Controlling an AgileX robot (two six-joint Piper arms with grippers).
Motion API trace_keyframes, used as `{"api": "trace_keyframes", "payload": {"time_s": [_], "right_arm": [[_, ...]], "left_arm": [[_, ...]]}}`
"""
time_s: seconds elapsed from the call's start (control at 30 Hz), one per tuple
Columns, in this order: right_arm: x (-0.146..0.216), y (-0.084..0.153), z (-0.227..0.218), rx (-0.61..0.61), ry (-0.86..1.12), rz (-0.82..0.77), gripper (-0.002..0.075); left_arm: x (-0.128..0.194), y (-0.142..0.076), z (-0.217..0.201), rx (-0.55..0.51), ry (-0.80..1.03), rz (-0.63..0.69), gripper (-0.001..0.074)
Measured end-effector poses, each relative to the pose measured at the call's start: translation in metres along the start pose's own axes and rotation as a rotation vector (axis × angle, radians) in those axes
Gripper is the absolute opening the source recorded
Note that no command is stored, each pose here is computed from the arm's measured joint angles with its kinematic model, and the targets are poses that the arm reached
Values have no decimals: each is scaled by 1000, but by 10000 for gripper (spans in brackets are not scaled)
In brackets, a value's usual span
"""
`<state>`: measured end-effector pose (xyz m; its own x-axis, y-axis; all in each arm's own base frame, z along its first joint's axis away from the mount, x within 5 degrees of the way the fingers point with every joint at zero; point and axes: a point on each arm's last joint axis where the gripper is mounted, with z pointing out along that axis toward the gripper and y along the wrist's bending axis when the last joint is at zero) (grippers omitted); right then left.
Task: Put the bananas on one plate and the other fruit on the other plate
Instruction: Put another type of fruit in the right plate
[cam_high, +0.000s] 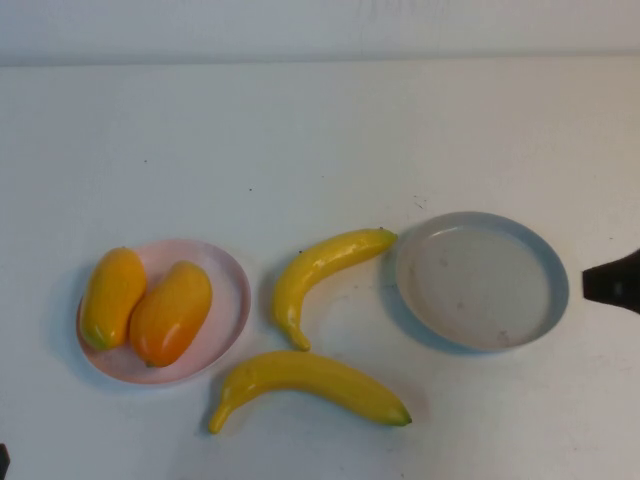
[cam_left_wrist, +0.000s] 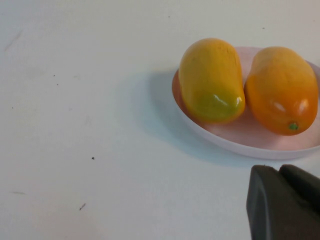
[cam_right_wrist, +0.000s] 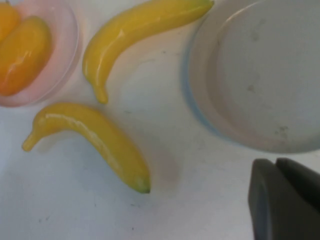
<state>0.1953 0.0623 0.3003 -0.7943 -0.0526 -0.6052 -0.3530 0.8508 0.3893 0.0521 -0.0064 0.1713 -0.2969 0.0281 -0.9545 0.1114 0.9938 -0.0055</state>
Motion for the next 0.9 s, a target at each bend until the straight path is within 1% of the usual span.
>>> {"api": "trace_keyframes", "payload": {"time_s": [0.07, 0.13, 0.33, 0.5, 0.6, 0.7, 0.77, 0.83, 0.9], "right_arm": [[-7, 5, 19, -16, 41, -44, -17], [-12, 17, 36, -42, 76, -110, -17], [-24, 59, 82, -145, 174, -330, -17], [-28, 95, 110, -209, 256, -531, -17], [-27, 109, 125, -217, 329, -634, -17], [-27, 115, 135, -229, 404, -681, -13], [-27, 117, 142, -235, 445, -695, 10], [-29, 119, 145, -235, 468, -715, 55], [-30, 118, 148, -229, 488, -733, 132]], "left_arm": [[0, 0, 0, 0, 0, 0, 0], [0, 0, 0, 0, 0, 0, 0], [0, 0, 0, 0, 0, 0, 0], [0, 0, 0, 0, 0, 0, 0], [0, 0, 0, 0, 0, 0, 0], [0, 0, 0, 0, 0, 0, 0], [0, 0, 0, 0, 0, 0, 0], [0, 0, 0, 0, 0, 0, 0], [0, 0, 0, 0, 0, 0, 0]]}}
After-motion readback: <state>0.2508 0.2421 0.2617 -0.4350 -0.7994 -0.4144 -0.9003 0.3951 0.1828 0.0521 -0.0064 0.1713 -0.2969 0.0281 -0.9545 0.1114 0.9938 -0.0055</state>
